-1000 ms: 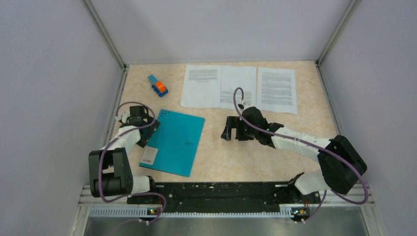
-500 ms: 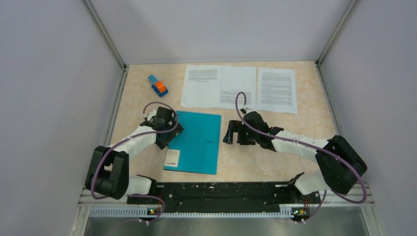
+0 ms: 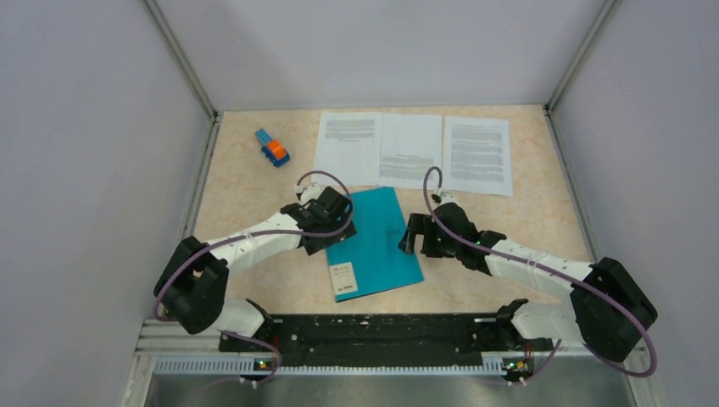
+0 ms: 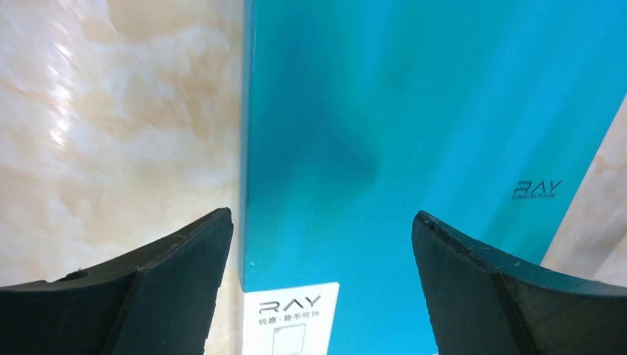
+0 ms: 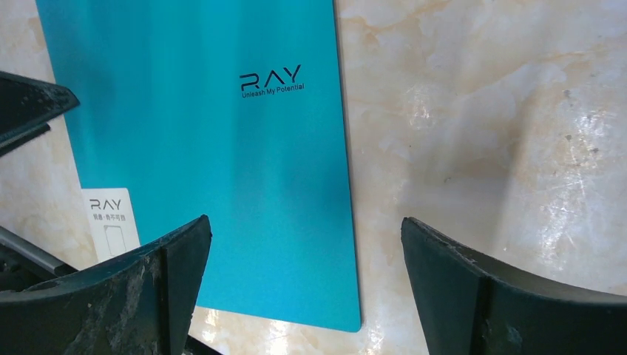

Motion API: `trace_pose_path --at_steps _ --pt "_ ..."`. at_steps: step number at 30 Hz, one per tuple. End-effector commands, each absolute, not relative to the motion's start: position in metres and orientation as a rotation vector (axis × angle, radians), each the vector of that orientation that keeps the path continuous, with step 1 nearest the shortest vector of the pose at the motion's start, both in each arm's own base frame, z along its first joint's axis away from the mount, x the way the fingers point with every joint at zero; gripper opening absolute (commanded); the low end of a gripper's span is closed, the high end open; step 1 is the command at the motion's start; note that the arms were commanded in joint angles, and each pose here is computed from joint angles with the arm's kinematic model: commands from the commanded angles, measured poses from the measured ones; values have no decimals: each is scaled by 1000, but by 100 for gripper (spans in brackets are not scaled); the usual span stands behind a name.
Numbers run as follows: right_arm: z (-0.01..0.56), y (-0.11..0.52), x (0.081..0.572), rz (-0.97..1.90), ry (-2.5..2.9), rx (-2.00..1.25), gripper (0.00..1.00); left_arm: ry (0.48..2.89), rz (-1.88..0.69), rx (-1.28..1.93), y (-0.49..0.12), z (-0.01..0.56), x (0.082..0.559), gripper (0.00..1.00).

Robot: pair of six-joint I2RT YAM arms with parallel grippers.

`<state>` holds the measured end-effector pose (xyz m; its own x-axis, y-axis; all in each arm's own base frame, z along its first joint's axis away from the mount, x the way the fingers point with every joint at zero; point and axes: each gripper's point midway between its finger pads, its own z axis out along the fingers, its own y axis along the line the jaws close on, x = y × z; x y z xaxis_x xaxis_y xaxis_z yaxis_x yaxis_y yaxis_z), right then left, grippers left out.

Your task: Put the files into the folder

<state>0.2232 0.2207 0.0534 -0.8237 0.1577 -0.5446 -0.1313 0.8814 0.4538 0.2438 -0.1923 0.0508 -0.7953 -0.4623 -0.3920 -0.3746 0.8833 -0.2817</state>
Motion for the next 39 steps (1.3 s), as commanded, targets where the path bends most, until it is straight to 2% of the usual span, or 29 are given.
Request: trace_pose_path --at_steps 1,6,8,11,16,23,30,39 --pt "67 211 229 613 2406 33 99 2480 -100 -424 -167 89 267 92" --pt "72 214 224 677 2423 30 99 2507 -92 -308 -169 86 270 77" --pt "74 221 216 752 2439 31 98 2519 -123 -307 -172 81 270 74" --pt "80 231 201 899 2445 86 97 2530 -192 -310 -173 80 280 73" --pt "90 235 179 1092 2404 261 96 2475 -237 -343 -157 99 334 76" --pt "106 262 149 1296 2345 433 95 2468 -283 -336 -154 98 391 73" --pt "103 287 132 1411 2274 626 95 2493 -299 -310 -147 91 416 70" --pt "91 337 112 1568 2262 674 94 2507 -258 -293 -129 75 436 67"
